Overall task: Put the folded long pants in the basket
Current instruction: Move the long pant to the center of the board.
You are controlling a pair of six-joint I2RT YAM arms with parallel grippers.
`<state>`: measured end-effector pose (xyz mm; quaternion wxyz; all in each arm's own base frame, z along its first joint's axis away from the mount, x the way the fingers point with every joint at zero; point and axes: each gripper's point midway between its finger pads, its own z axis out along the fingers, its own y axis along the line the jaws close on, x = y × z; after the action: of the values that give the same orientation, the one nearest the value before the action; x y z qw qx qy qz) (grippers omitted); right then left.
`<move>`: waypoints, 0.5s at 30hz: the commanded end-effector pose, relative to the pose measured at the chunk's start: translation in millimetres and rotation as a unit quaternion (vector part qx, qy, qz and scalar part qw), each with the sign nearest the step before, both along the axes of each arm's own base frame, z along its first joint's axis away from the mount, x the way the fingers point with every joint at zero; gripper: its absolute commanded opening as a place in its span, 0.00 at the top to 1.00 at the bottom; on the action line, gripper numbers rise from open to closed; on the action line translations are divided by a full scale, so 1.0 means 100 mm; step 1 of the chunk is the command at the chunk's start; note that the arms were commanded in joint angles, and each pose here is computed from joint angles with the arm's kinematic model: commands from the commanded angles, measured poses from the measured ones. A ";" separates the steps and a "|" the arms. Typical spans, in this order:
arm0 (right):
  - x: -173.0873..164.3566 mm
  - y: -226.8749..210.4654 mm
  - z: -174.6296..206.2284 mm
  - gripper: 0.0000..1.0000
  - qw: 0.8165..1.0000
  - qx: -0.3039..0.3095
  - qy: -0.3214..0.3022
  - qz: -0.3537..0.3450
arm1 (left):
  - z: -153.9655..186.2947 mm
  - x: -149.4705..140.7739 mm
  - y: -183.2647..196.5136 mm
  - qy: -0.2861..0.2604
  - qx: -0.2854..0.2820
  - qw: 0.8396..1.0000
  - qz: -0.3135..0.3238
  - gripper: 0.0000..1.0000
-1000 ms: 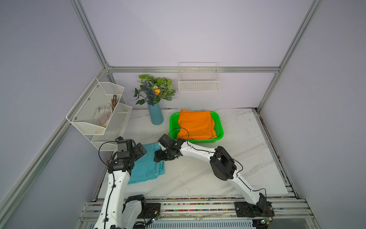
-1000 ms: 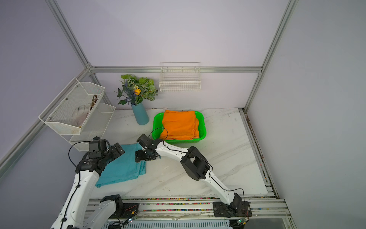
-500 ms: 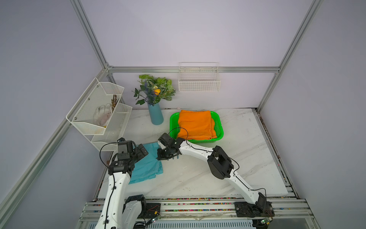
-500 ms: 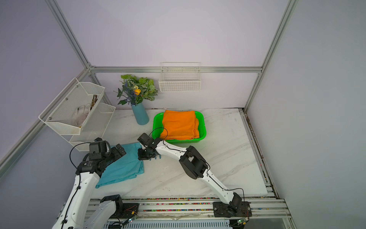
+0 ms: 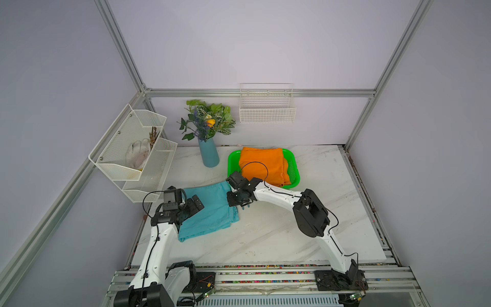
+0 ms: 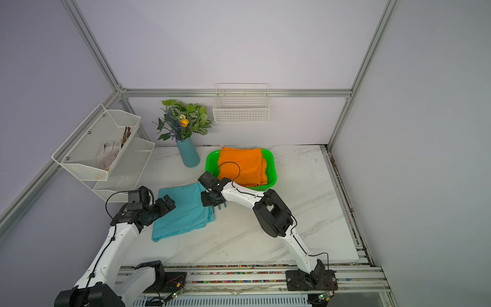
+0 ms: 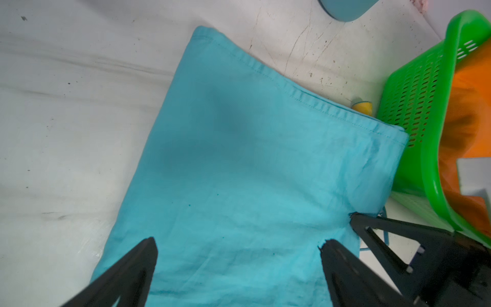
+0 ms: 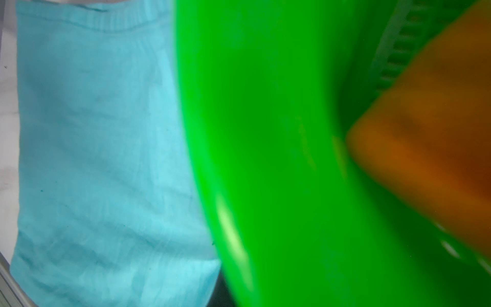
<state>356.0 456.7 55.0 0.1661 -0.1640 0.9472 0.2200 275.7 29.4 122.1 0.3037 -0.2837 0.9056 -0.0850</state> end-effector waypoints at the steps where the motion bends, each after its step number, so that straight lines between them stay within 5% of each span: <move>1: 0.01 0.12 -0.05 0.98 0.999 0.019 0.007 0.030 | 0.17 0.10 0.05 -0.014 0.017 1.000 -0.011 0.00; 8: -0.06 0.25 -0.14 0.53 0.996 0.065 0.049 0.040 | 0.12 0.02 0.17 0.007 0.048 0.999 0.007 0.00; 15: -0.13 0.29 -0.24 0.43 0.995 0.071 0.068 0.031 | 0.19 0.04 0.17 -0.009 0.039 0.999 0.017 0.00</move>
<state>354.5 479.3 55.7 0.1348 -0.1665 0.9313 0.2946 273.9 41.2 124.5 0.2972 -0.2811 0.9112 -0.0491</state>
